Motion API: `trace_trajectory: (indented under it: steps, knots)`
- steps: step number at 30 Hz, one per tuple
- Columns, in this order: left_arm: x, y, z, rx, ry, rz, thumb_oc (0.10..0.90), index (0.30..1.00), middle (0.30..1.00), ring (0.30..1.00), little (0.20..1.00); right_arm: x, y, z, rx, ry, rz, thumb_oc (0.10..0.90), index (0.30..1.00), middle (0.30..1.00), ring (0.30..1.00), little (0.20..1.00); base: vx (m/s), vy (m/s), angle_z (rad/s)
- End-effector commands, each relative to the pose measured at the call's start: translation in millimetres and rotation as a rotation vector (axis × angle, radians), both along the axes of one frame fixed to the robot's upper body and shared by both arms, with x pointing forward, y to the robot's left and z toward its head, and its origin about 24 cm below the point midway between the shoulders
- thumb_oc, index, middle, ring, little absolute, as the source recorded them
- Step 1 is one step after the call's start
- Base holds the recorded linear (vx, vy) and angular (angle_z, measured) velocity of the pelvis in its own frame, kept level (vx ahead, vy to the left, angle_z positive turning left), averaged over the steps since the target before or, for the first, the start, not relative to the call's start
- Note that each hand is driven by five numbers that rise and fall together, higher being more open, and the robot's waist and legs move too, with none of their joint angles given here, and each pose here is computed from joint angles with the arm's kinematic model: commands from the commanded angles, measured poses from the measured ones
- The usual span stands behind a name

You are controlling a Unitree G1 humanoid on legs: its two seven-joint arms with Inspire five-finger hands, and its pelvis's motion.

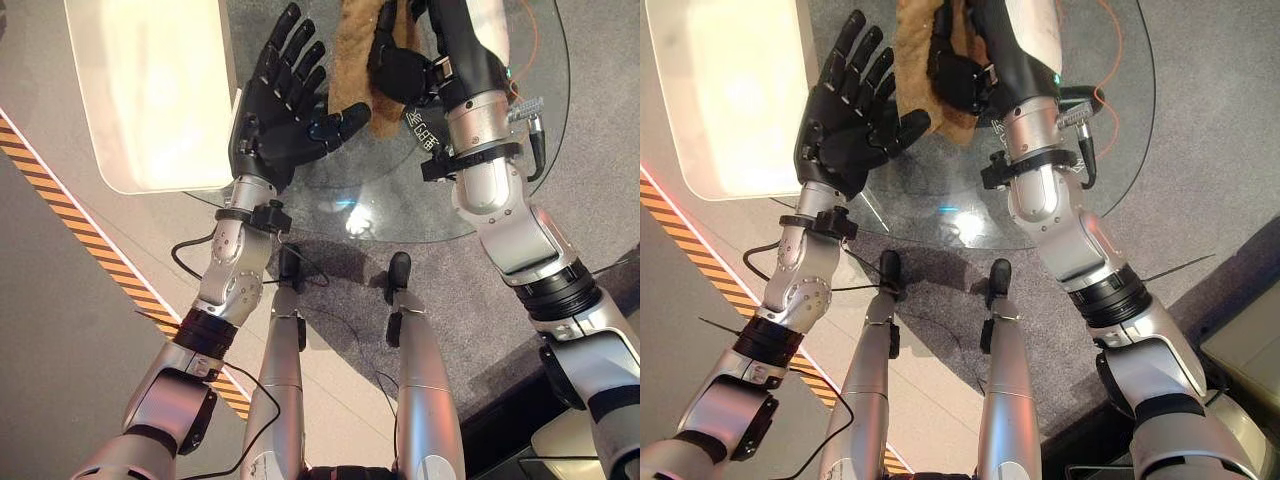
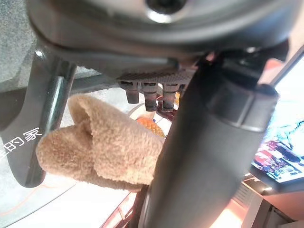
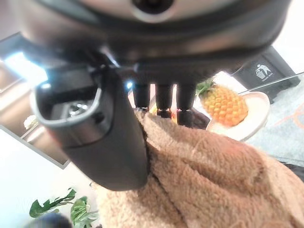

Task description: Wipe the table with a cloth and put it in the basket.

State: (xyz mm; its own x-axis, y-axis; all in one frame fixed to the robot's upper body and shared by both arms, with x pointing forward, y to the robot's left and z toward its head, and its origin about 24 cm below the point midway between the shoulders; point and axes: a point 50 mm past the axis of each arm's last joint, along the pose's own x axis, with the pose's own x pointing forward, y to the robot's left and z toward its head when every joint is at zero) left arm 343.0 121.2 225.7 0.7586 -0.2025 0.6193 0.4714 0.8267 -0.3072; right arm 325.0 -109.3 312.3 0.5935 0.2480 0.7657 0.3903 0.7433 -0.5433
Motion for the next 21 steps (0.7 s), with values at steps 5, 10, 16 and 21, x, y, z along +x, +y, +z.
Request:
trace_trajectory:
  steps: [5,10,16,21]
  knots:
    - [-11.7,-19.3,48.5,-0.018,-0.223,-0.104,0.800,0.900,0.900,0.900,0.900,-87.3,40.3,86.8,0.036,-0.478,0.352,0.100,0.300,0.300,0.300,0.200,0.00,0.000,0.00]
    - [-10.2,-22.6,47.3,-0.012,-0.209,-0.106,0.800,0.900,0.900,0.900,0.900,-88.5,41.8,86.4,0.037,-0.479,0.372,0.100,0.300,0.300,0.300,0.200,0.00,0.000,0.00]
    - [-8.5,-25.2,46.7,-0.001,-0.197,-0.094,0.800,0.900,0.900,0.900,0.900,-93.0,44.5,89.3,0.035,-0.499,0.381,0.100,0.300,0.300,0.300,0.200,0.00,0.000,0.00]
    - [-5.8,-23.1,43.8,0.002,-0.183,-0.087,0.800,0.900,0.900,0.900,0.900,-94.5,44.6,90.1,0.034,-0.494,0.405,0.100,0.300,0.300,0.300,0.200,0.00,0.000,0.00]
